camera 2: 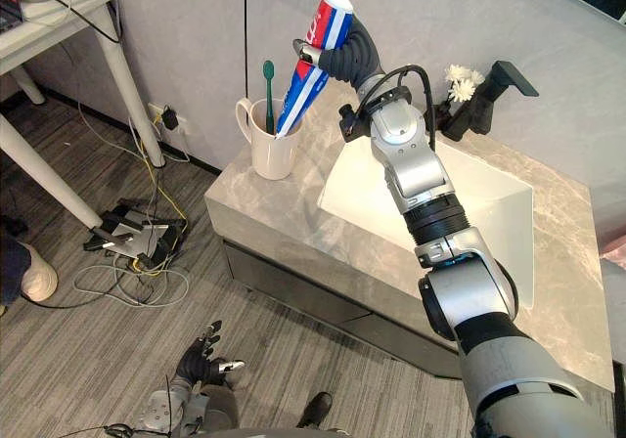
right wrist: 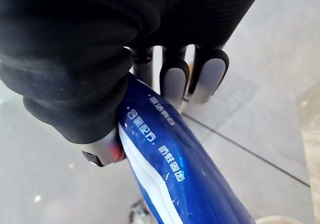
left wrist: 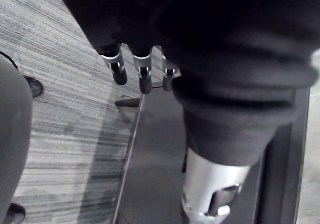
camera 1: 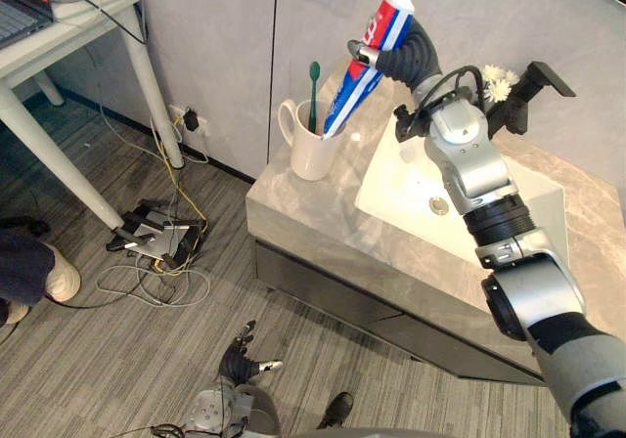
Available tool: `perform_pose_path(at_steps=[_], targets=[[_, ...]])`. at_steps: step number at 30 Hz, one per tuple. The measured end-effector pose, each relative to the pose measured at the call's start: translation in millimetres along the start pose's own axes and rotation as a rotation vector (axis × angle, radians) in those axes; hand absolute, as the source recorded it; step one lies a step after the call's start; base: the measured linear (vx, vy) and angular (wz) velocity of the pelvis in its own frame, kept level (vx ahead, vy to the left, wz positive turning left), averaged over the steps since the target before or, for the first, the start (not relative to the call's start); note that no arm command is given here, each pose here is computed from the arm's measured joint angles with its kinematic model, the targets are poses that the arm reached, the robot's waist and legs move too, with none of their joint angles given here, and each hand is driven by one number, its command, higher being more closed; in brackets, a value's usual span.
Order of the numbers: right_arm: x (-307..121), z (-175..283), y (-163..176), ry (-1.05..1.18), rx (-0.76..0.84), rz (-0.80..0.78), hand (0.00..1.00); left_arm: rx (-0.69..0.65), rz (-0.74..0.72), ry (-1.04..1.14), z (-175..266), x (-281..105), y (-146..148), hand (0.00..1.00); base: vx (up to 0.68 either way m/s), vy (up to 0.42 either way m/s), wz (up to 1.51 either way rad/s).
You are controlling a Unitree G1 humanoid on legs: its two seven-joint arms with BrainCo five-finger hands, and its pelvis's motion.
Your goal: Organize washtable
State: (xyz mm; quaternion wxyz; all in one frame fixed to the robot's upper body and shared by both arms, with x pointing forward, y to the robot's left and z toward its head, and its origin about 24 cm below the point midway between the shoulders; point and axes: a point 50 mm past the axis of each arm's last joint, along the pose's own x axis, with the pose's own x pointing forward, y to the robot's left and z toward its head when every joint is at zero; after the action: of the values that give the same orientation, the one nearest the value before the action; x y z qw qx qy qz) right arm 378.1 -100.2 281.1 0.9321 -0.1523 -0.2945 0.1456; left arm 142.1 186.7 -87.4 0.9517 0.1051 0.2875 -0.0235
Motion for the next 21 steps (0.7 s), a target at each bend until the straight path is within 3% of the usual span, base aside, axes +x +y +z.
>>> perform_pose_path(at_steps=[21], targets=[[-3.2, -4.4, 7.7, 0.007, 0.026, -0.008, 1.0, 0.012, -0.023, -0.028, 7.8, 3.9, -2.4, 0.0, 0.0, 0.0, 0.01]])
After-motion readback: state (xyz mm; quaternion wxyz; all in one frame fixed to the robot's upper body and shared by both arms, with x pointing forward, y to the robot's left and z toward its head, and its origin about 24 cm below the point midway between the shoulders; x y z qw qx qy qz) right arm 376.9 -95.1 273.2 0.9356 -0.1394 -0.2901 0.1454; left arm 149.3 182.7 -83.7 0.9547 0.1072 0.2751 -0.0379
